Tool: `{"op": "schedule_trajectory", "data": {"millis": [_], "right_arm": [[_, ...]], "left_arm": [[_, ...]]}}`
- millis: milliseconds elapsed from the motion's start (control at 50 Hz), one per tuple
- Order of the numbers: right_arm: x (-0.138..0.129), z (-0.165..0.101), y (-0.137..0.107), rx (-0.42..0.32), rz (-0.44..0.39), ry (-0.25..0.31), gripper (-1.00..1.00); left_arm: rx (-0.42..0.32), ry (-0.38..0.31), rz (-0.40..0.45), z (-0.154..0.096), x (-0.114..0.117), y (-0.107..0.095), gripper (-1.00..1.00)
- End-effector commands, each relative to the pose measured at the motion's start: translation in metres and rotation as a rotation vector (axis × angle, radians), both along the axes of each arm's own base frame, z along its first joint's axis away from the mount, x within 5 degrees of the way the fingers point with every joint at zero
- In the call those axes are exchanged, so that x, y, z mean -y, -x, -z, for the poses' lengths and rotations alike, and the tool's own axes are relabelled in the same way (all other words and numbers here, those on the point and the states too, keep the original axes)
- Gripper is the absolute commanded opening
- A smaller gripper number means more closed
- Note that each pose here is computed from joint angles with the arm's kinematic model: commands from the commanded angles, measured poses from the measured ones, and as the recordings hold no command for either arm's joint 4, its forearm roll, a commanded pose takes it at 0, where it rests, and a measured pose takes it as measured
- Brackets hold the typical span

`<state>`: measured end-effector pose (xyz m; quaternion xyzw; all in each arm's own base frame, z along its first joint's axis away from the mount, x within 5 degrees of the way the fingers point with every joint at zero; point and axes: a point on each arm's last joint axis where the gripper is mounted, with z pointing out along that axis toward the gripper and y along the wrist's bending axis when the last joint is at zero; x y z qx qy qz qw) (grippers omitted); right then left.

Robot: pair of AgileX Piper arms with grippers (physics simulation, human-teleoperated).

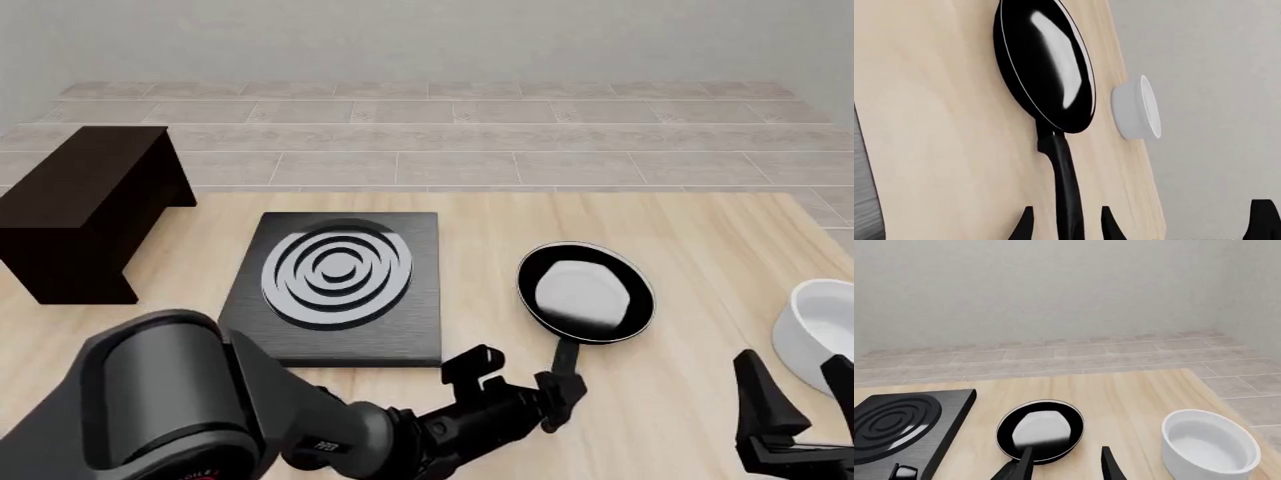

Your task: Put the frying pan on top of the cabinet.

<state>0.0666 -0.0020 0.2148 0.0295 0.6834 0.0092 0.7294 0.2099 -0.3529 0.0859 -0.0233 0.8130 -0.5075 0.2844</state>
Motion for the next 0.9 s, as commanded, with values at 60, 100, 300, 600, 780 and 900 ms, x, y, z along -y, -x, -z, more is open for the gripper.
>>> {"op": "schedule_trajectory", "data": {"millis": [60, 100, 300, 600, 780, 900], "right_arm": [[0.0, 0.0, -0.001, -0.002, -0.001, -0.002, 1.0], [0.0, 0.0, -0.001, -0.002, -0.001, -0.002, 1.0], [0.0, 0.0, -0.002, -0.003, -0.001, -0.004, 1.0], [0.0, 0.0, -0.003, -0.006, -0.001, -0.007, 1.0], [0.0, 0.0, -0.002, -0.007, -0.001, -0.009, 1.0], [0.0, 0.0, -0.002, -0.008, -0.002, -0.01, 1.0]], "left_arm": [[-0.093, 0.042, -0.017, 0.01, 0.004, 0.005, 1.0], [-0.095, 0.044, -0.018, 0.01, 0.004, 0.005, 1.0], [-0.096, 0.05, -0.017, 0.012, 0.008, 0.004, 1.0], [-0.104, 0.06, -0.012, 0.017, 0.012, 0.006, 1.0], [-0.109, 0.063, -0.01, 0.021, 0.014, 0.006, 1.0], [-0.112, 0.064, -0.01, 0.022, 0.015, 0.006, 1.0]]}}
